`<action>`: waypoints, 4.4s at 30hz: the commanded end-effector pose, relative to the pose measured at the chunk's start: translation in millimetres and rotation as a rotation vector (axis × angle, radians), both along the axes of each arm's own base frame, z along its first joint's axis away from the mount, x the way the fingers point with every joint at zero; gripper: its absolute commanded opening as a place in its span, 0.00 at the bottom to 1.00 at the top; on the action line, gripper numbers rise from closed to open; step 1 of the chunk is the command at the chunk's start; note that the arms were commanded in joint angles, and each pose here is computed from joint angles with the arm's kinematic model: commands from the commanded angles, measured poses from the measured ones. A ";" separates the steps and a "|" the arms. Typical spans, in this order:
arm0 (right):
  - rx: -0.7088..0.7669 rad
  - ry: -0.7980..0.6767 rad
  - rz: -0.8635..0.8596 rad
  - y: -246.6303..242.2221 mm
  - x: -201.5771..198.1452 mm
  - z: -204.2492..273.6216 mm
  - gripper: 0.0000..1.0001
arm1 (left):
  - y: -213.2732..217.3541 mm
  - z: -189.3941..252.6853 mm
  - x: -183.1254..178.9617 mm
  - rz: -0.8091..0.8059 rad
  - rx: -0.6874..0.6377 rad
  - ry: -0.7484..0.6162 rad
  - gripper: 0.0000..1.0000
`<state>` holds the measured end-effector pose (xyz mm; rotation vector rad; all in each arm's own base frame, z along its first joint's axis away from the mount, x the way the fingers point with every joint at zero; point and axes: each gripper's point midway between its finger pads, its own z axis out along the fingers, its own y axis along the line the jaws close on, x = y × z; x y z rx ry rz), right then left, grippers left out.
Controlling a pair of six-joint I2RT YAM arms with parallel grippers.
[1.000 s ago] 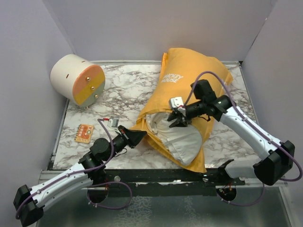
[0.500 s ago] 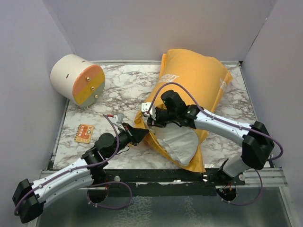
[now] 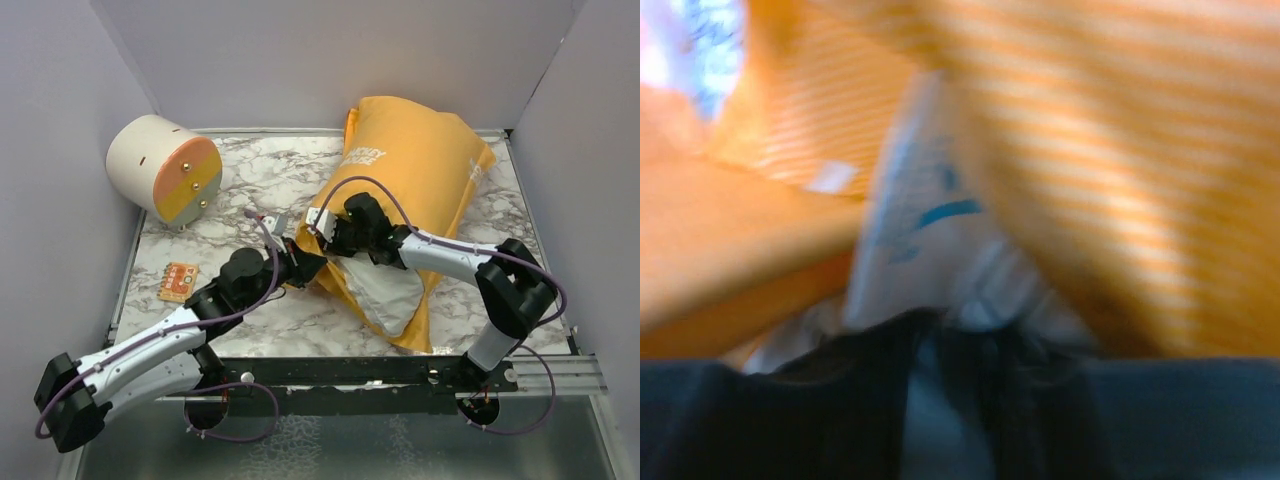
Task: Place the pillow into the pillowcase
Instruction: Stuff the pillow into the pillowcase.
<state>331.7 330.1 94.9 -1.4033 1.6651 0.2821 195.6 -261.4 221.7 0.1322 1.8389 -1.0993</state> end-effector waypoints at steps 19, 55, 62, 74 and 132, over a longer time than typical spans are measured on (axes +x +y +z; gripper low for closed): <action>0.147 0.193 0.765 -70.8 -158.8 164.1 0.79 | -33.6 -38.7 33.2 -0.077 -0.110 0.170 0.07; -0.251 0.040 0.568 -125.1 -114.9 76.0 0.79 | -38.2 -44.6 23.1 0.358 -0.131 0.417 0.65; -0.236 0.046 0.575 -122.9 -116.9 76.1 0.79 | -45.4 -75.4 42.2 0.467 -0.123 0.447 0.54; -0.231 0.056 0.578 -124.1 -121.4 72.5 0.79 | -64.5 -105.8 59.2 0.514 -0.036 0.472 0.54; -0.201 0.117 -0.021 -147.3 -12.6 -53.1 0.01 | -83.0 163.0 -33.3 -0.427 -0.532 0.062 0.00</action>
